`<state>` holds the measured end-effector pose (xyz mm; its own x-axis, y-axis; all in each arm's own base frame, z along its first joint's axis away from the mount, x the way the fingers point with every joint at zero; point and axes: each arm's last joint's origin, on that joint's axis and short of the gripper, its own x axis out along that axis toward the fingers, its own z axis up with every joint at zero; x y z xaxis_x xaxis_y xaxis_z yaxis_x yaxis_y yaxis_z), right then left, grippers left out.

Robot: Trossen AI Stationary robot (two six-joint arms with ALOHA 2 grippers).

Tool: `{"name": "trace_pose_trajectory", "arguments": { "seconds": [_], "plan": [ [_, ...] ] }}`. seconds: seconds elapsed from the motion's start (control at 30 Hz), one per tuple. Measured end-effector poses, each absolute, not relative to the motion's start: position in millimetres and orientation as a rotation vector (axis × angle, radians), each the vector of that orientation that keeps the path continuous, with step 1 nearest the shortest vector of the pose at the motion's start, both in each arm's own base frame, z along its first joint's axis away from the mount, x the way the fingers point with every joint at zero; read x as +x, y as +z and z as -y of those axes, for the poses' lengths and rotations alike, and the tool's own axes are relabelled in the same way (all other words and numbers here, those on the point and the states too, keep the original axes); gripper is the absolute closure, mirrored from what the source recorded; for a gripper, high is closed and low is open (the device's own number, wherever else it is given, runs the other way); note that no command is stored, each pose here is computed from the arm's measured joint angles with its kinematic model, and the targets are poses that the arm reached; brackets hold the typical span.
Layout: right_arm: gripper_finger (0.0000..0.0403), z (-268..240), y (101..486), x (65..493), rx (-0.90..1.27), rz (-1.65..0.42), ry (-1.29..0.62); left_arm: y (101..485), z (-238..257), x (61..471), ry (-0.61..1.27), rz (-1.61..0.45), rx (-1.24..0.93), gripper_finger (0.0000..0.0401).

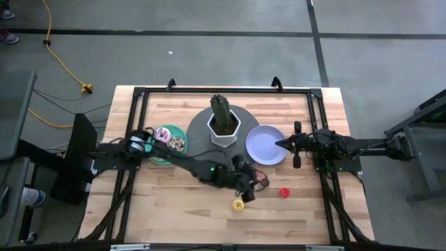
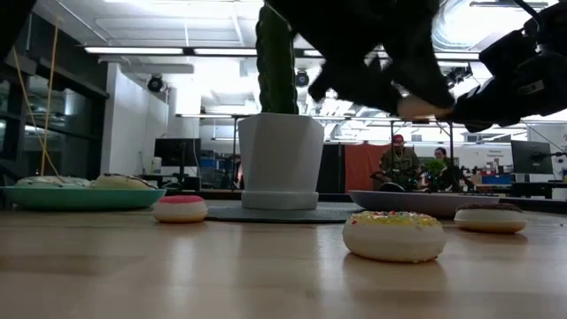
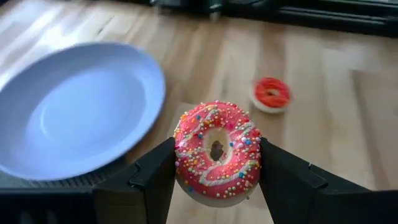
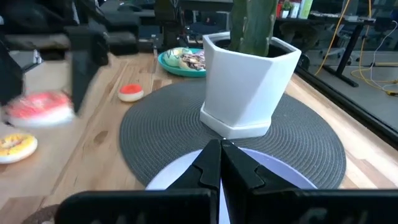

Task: Pick & Place donuts
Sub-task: Put the small pink donut on the purple plate

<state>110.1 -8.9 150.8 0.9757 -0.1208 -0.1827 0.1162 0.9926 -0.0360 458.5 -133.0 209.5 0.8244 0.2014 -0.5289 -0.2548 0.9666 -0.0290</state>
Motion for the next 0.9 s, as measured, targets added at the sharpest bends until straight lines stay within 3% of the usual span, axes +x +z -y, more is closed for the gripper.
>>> {"name": "trace_pose_trajectory", "arguments": {
  "seconds": [0.2,0.5,0.9],
  "plan": [
    [0.0402,8.9,150.3,110.4,-0.025,-0.191,-0.119,192.8,107.6,479.1,0.367,-0.535,-0.226,0.0201],
    [0.0402,8.9,150.4,110.4,-0.025,-0.191,-0.12,183.5,69.3,484.8,0.569,-0.516,-0.212,0.0201],
    [0.0402,8.9,150.3,110.4,-0.025,-0.191,-0.119,166.8,37.1,491.0,0.648,-0.536,-0.212,0.0201]
  ]
}}
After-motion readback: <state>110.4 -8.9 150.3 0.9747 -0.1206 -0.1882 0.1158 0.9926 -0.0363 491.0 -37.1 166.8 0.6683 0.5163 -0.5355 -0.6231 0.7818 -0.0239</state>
